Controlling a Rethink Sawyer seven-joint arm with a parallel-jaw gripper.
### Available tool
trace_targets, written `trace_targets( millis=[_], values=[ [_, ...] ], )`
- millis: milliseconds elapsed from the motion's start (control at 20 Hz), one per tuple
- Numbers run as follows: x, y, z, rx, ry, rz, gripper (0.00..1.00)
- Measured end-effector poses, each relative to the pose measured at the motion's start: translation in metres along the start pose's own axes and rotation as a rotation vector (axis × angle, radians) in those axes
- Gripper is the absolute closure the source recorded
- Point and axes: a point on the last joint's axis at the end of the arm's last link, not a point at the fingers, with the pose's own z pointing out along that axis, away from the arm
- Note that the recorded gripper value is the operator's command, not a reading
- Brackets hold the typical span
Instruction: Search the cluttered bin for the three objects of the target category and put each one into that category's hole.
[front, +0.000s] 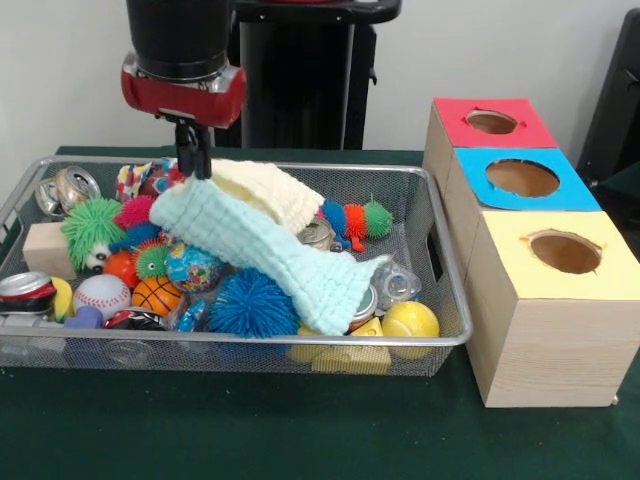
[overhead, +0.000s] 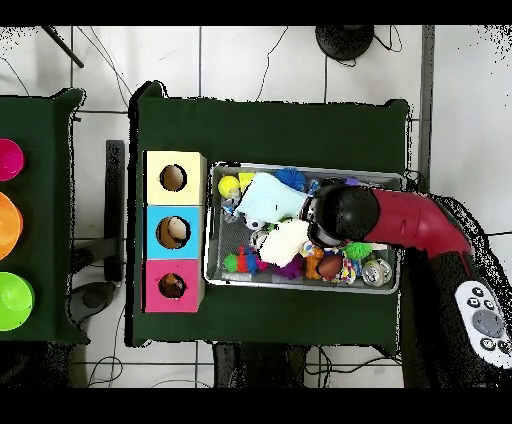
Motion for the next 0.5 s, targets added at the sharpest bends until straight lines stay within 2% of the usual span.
trace_targets(
  millis=[500],
  values=[
    [-0.008, 0.011, -0.020, -0.009, -0.041, -0.023, 1.00]
  ],
)
